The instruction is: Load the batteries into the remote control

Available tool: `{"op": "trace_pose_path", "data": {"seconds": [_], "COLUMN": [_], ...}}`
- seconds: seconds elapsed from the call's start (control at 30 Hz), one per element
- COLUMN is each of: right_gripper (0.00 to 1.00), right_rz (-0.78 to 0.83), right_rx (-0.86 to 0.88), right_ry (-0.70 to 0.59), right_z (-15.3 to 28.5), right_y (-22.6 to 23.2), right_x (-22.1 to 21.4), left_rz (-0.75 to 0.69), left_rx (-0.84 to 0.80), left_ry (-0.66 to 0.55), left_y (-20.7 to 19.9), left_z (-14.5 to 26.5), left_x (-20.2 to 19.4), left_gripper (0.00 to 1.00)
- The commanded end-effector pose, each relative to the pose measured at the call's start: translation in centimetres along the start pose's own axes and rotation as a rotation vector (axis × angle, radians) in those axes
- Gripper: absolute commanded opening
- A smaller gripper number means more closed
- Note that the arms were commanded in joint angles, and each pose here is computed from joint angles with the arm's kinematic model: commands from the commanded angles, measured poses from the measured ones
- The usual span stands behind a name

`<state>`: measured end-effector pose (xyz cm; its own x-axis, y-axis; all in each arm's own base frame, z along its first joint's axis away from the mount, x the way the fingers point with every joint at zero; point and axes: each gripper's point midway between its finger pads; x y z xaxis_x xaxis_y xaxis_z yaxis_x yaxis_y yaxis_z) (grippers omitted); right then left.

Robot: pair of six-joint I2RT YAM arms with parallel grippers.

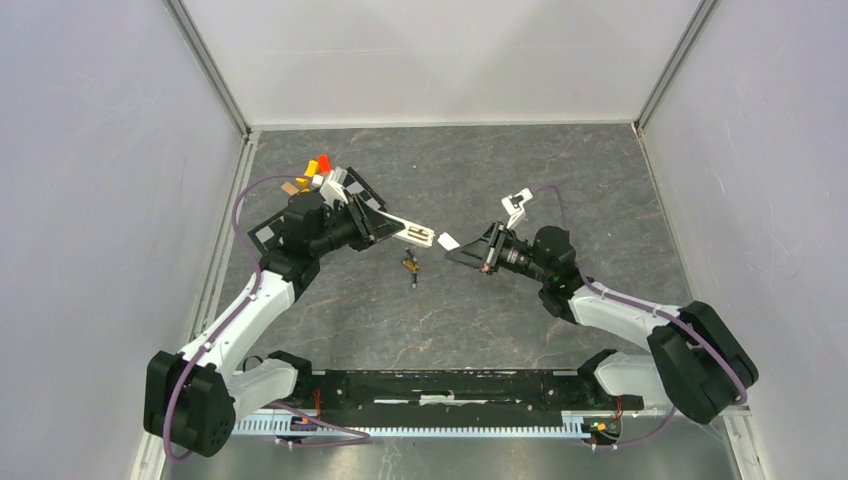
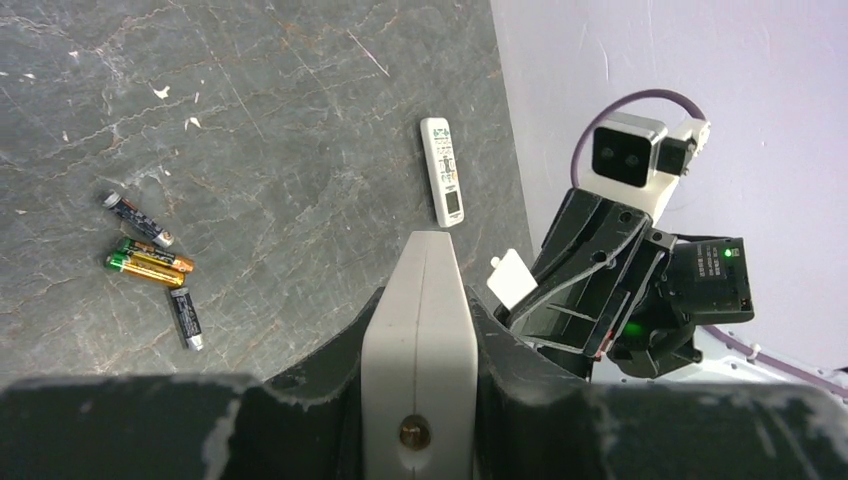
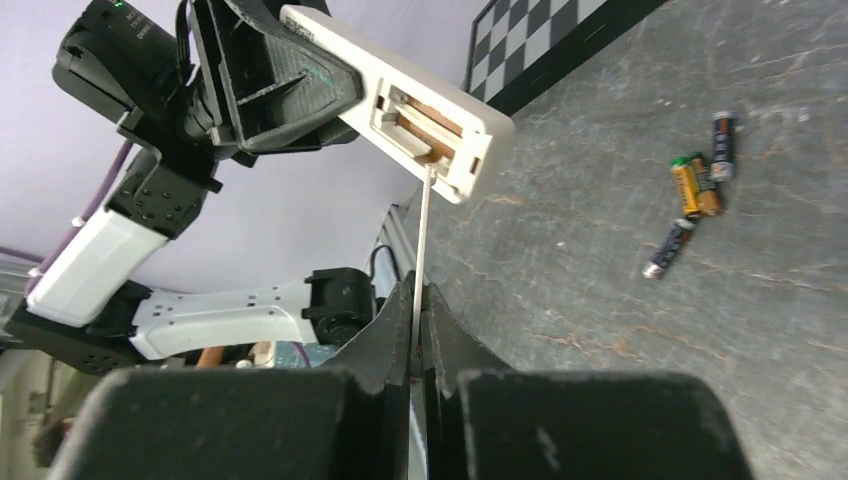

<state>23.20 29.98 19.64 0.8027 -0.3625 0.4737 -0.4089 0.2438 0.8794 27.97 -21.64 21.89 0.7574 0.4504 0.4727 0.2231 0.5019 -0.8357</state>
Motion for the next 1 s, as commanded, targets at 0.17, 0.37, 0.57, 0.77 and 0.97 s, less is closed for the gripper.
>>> {"op": "trace_pose_path", "data": {"seconds": [0.17, 0.37, 0.57, 0.77, 0.97], "right_gripper": [0.12, 0.20, 0.61, 0.86, 0.92], "right_rz": [0.138, 0.083, 0.090, 0.248, 0.581], "right_rx": [-0.362, -0.456, -0.589, -0.654, -0.173], "right_ry": [0.158, 0.213, 0.216, 0.125, 0.091], "right_z": [3.4, 4.0, 5.5, 7.1, 4.9], "right_y": [-10.3, -14.4, -16.4, -14.7, -3.6], "right_x": [-3.2, -5.1, -5.1, -1.7, 0.5], "left_rz": [-0.062, -0.073, -0.091, -0.116, -0.097], "left_rx": [0.091, 0.044, 0.026, 0.006, -0.078], "left_ry": [-0.076, -0.035, 0.001, 0.030, 0.114], "left_y": [0.7, -0.1, -0.4, -0.7, -2.1], "left_z": [0.3, 0.5, 0.8, 1.4, 1.8], "left_x": [2.2, 1.4, 0.6, -0.1, -1.8], "left_gripper": [0.02, 0.02, 0.02, 0.02, 0.02]}}
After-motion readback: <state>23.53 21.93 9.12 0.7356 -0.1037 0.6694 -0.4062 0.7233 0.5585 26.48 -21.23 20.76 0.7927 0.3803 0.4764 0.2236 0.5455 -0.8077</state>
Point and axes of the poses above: each gripper's point midway between its finger pads, its own z axis back along the fingers, its own y axis along the line the jaws close on, x = y × z, and after that the axes turned 1 degree about z, right-handed
